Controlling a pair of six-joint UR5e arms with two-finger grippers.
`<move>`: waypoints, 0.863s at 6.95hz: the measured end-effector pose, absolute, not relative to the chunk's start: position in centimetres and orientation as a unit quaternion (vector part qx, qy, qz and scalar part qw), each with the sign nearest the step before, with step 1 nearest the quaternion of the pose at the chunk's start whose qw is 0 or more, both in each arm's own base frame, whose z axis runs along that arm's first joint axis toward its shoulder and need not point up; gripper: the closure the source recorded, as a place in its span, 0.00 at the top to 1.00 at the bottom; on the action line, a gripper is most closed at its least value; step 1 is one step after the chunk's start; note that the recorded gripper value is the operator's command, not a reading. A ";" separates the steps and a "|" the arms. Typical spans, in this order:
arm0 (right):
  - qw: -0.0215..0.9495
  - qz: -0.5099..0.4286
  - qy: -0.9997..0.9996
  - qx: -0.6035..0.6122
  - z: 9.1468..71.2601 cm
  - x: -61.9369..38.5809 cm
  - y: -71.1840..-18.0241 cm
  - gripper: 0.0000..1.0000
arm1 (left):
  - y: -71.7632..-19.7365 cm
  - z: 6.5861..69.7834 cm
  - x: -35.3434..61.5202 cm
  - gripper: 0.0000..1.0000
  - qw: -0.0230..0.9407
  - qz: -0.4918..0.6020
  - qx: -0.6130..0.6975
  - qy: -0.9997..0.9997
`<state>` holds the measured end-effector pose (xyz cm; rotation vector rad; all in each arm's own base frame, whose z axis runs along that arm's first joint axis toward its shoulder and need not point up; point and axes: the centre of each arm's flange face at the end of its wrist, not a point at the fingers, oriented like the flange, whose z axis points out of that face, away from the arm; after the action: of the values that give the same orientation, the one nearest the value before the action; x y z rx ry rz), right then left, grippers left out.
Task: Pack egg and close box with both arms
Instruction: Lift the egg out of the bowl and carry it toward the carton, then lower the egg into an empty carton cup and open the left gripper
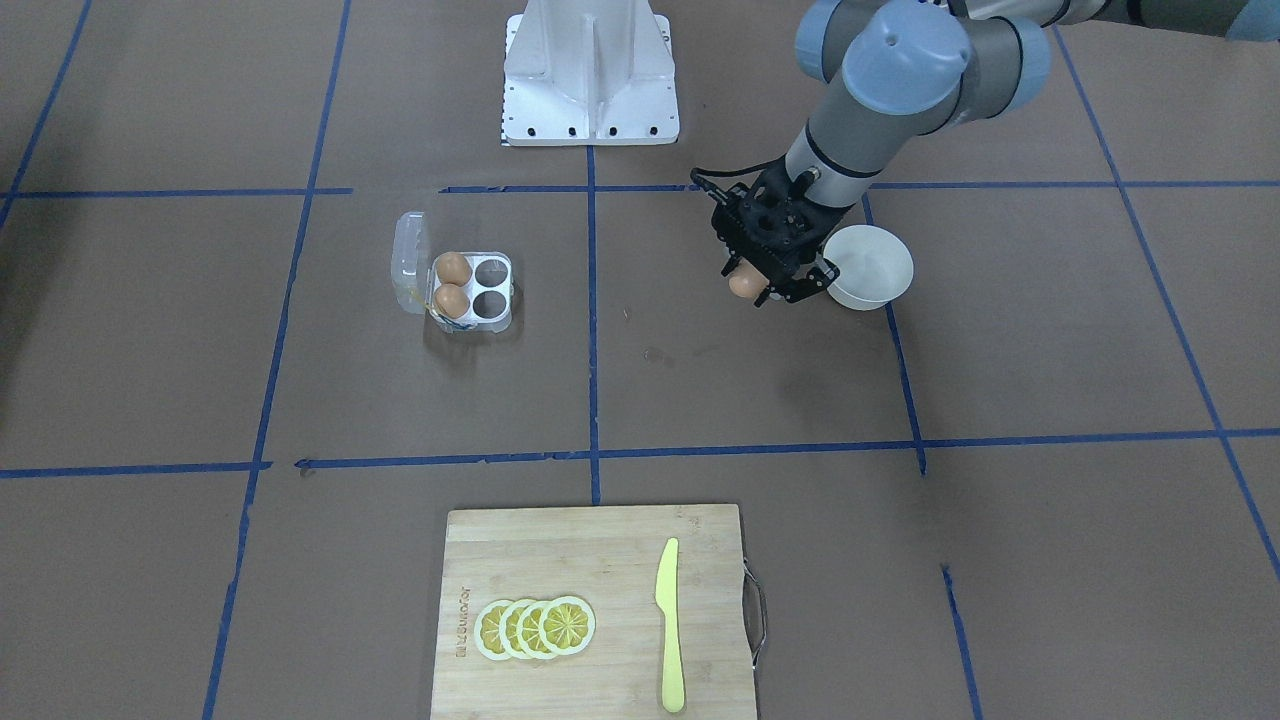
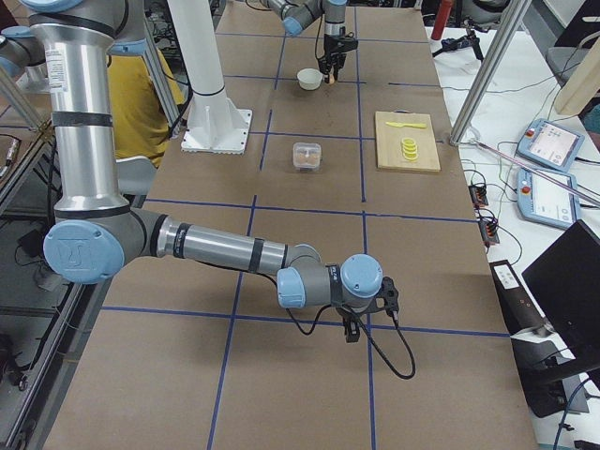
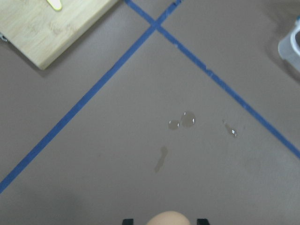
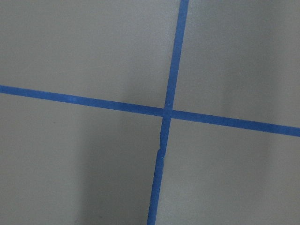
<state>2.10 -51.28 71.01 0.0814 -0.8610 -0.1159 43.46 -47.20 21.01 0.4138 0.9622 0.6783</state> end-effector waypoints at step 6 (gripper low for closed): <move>0.906 -0.056 -0.419 0.040 70.9 2.1 -51.2 1.00 | -42.5 8.8 60.5 0.00 0.794 0.303 0.177 0.496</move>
<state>2.08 -51.18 70.88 0.0833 -0.8645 -0.1162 60.45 -42.47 8.81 0.3804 1.0665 0.6512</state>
